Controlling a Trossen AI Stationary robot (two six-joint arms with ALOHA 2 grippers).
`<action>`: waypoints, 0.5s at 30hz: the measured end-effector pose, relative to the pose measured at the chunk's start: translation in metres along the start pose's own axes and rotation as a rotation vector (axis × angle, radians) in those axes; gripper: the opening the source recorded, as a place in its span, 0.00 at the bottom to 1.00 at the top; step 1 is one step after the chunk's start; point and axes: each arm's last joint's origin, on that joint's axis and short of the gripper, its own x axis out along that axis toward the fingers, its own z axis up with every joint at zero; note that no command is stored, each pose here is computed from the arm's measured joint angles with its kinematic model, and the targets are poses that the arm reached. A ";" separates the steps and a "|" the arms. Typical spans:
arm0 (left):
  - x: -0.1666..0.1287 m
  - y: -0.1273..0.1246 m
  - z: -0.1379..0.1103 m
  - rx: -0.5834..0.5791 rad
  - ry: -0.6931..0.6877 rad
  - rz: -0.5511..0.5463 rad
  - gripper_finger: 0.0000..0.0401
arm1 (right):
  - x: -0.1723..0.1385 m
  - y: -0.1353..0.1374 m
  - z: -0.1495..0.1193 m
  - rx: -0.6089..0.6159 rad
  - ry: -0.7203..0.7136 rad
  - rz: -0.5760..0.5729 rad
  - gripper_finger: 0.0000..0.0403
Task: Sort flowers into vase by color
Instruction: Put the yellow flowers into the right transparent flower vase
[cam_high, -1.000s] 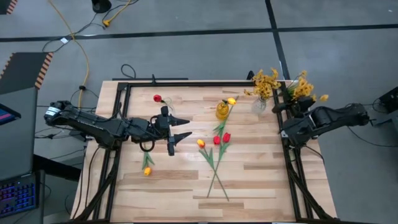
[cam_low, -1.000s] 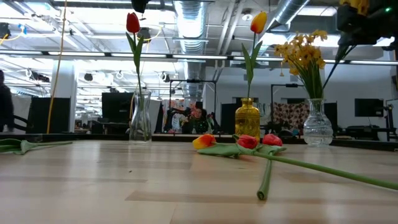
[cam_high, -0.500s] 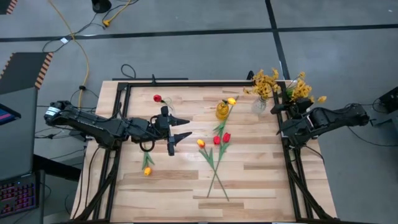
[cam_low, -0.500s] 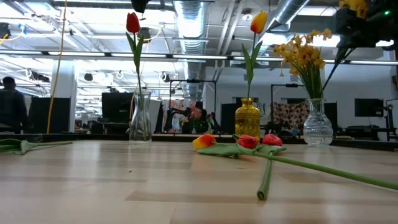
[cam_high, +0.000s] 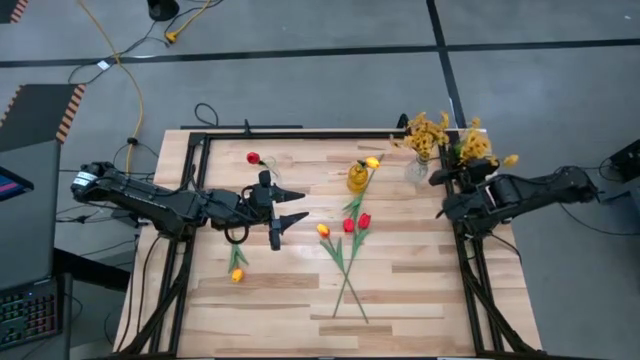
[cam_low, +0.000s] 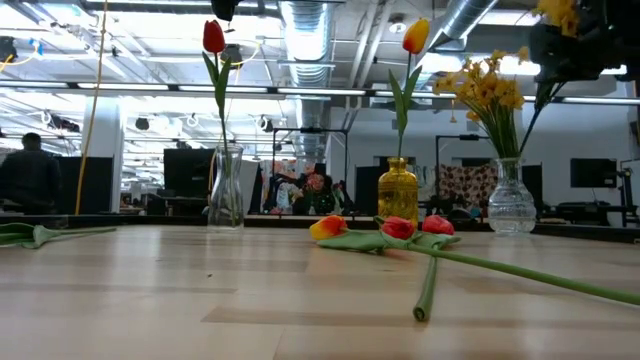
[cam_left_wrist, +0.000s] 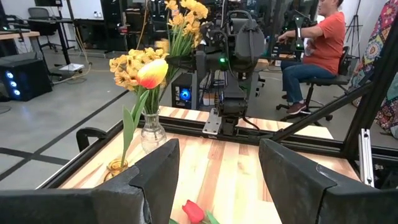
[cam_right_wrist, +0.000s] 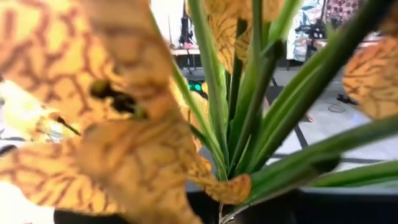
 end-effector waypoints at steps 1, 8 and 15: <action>0.000 0.000 0.000 0.000 0.000 0.000 0.52 | 0.001 0.001 -0.001 -0.006 0.011 -0.006 0.10; 0.000 0.000 0.000 0.000 0.000 0.000 0.52 | 0.007 0.006 -0.004 -0.031 0.059 -0.051 0.10; 0.000 0.000 0.000 0.000 0.000 0.000 0.52 | 0.012 0.015 -0.008 -0.040 0.078 -0.084 0.10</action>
